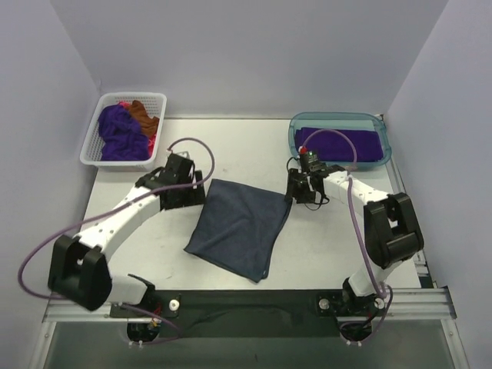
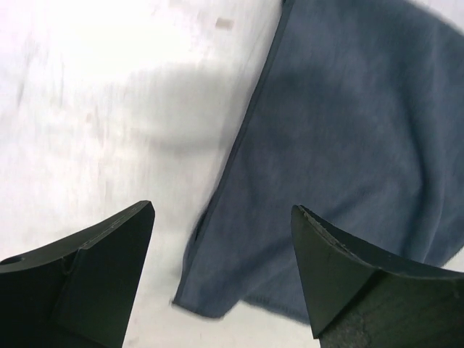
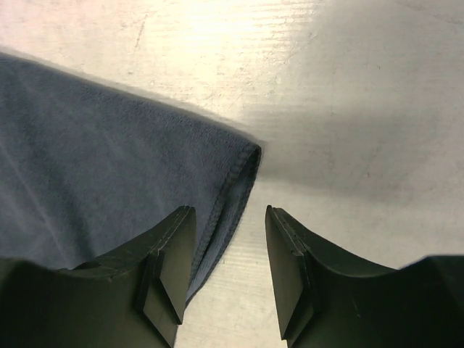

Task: Fold and stack the towels
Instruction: Fold the towel

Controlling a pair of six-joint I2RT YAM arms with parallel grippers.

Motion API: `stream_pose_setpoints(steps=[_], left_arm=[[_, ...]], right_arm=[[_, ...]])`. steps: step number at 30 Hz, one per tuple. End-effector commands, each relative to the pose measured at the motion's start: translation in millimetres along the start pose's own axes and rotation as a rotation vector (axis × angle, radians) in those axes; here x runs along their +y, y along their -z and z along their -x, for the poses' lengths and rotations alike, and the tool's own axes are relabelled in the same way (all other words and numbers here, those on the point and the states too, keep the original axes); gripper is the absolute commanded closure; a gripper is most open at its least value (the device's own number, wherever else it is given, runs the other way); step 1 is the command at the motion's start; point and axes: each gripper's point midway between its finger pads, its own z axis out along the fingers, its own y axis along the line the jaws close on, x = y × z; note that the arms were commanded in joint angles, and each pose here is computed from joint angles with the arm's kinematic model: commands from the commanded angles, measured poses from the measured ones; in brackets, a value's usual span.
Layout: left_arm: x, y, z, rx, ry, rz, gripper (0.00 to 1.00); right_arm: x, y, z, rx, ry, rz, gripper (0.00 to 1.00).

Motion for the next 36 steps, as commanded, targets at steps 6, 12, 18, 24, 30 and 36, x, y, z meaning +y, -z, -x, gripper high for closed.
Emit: stream_pose_setpoints(steps=[6, 12, 18, 24, 30, 36], left_arm=[[-58, -70, 95, -0.077, -0.189, -0.119, 0.14], [-74, -110, 116, -0.044, -0.23, -0.152, 0.14], [-76, -131, 109, -0.005, -0.217, -0.144, 0.15], [-76, -135, 109, -0.002, -0.219, -0.143, 0.15], [-78, -137, 105, 0.012, -0.228, -0.159, 0.15], [-76, -144, 104, 0.019, -0.232, -0.152, 0.14]], right_arm=[[3, -10, 24, -0.002, 0.092, -0.024, 0.57], [3, -16, 26, 0.037, 0.115, -0.039, 0.56], [-2, -23, 13, 0.101, 0.111, -0.064, 0.56], [-8, -27, 3, 0.136, 0.112, -0.077, 0.59], [-16, -36, -5, 0.168, 0.114, -0.101, 0.69], [-23, -43, -17, 0.213, 0.102, -0.114, 0.79]])
